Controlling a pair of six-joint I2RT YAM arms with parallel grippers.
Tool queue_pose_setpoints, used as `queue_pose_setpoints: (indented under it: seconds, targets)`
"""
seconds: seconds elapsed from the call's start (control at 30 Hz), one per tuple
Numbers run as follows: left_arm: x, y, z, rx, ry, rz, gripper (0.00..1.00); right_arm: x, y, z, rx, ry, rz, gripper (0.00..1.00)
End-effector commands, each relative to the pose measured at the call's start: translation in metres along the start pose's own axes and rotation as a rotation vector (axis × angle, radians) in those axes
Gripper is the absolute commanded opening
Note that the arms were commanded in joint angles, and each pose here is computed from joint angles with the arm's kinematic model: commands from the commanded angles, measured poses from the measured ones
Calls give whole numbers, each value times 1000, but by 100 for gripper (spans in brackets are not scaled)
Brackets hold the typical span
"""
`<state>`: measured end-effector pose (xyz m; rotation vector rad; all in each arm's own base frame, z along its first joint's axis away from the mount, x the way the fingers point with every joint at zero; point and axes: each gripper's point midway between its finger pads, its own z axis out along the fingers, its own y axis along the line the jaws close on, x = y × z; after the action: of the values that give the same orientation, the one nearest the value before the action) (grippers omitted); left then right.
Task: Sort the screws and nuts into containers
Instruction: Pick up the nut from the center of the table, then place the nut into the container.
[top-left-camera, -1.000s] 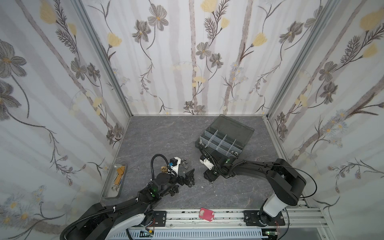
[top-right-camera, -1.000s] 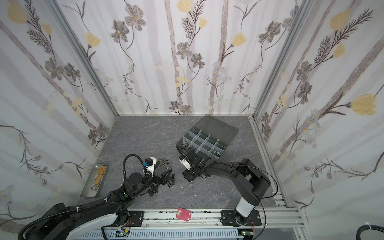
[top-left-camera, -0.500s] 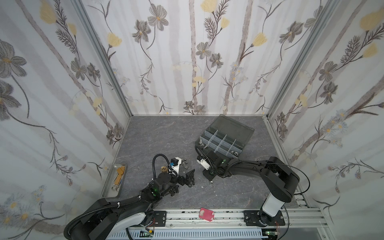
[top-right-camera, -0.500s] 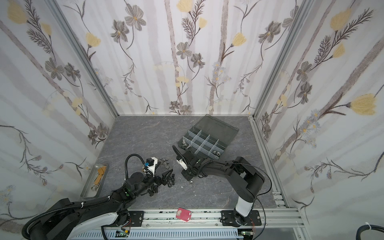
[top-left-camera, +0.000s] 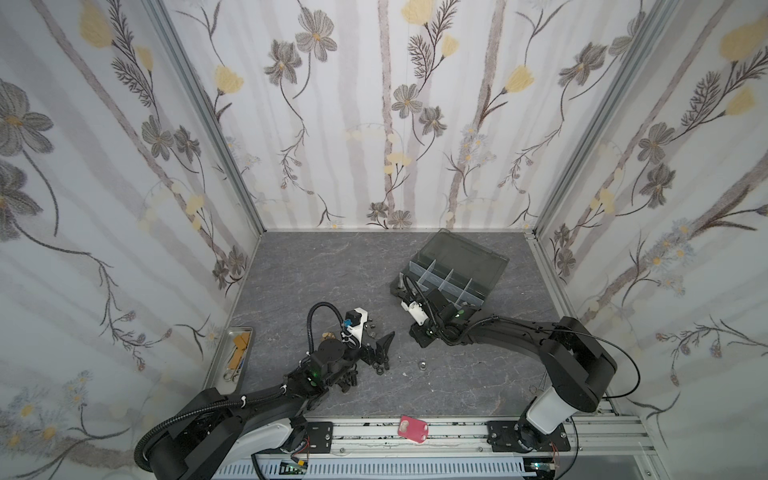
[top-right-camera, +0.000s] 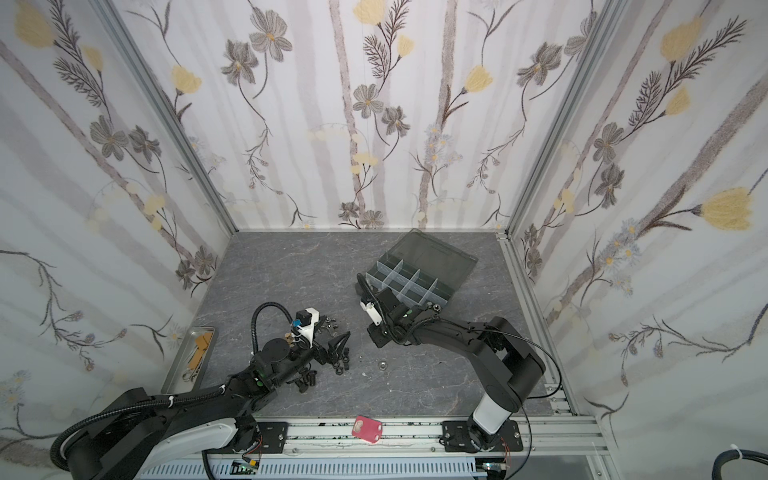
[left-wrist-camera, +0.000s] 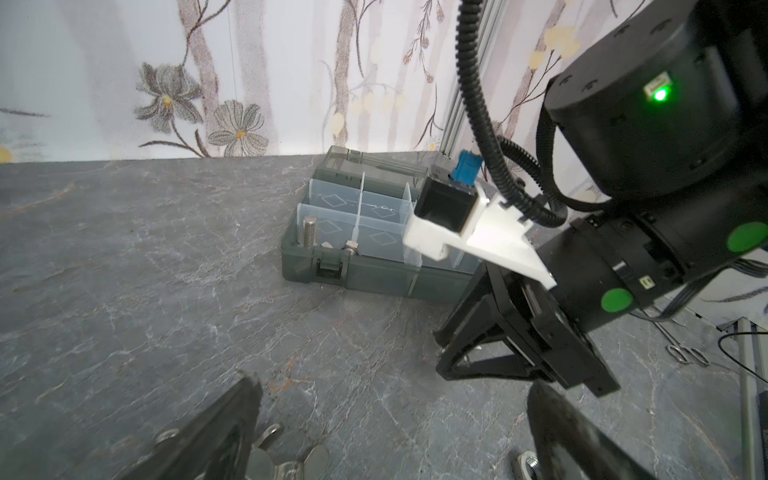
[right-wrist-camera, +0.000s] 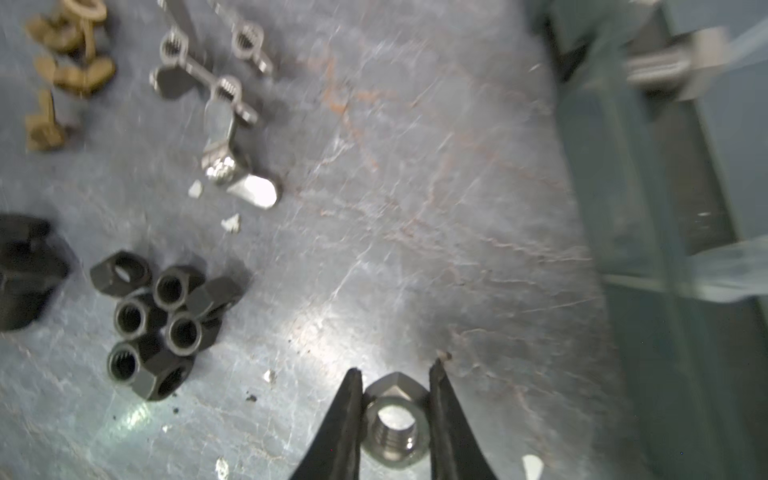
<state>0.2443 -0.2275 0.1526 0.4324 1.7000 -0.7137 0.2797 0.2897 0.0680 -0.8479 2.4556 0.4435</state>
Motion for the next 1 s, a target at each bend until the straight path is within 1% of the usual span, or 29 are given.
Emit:
queue_pose_setpoints:
  seconds: [0.0,0.03,0.13,0.23,0.33,0.43,0.63,0.8,0.97]
  targets:
    - [-28,-16,7,72,-81,46,100,-31,-11,-12,1,-109,90,20]
    - [-31,-20,9,87,-84,57,100,-45,-15,-25,-1,-159,115,20]
    - [-44,-31,18,136,-108,92,100,-65,-36,-40,20,-234,187,20]
    - [-52,-41,30,178,-93,117,100,-76,-59,-50,57,-273,236,20]
    - [-57,-50,39,218,-86,129,100,-77,-84,-57,108,-287,280,21]
    - [-60,-53,46,229,-77,135,100,-67,-112,-61,182,-258,327,21]
    - [-53,-58,64,259,-30,141,100,-34,-157,-67,307,-185,424,21]
    - [-45,-63,75,289,2,133,100,-8,-185,-74,395,-155,497,21]
    - [-39,-65,81,307,16,120,100,10,-203,-75,442,-135,554,21]
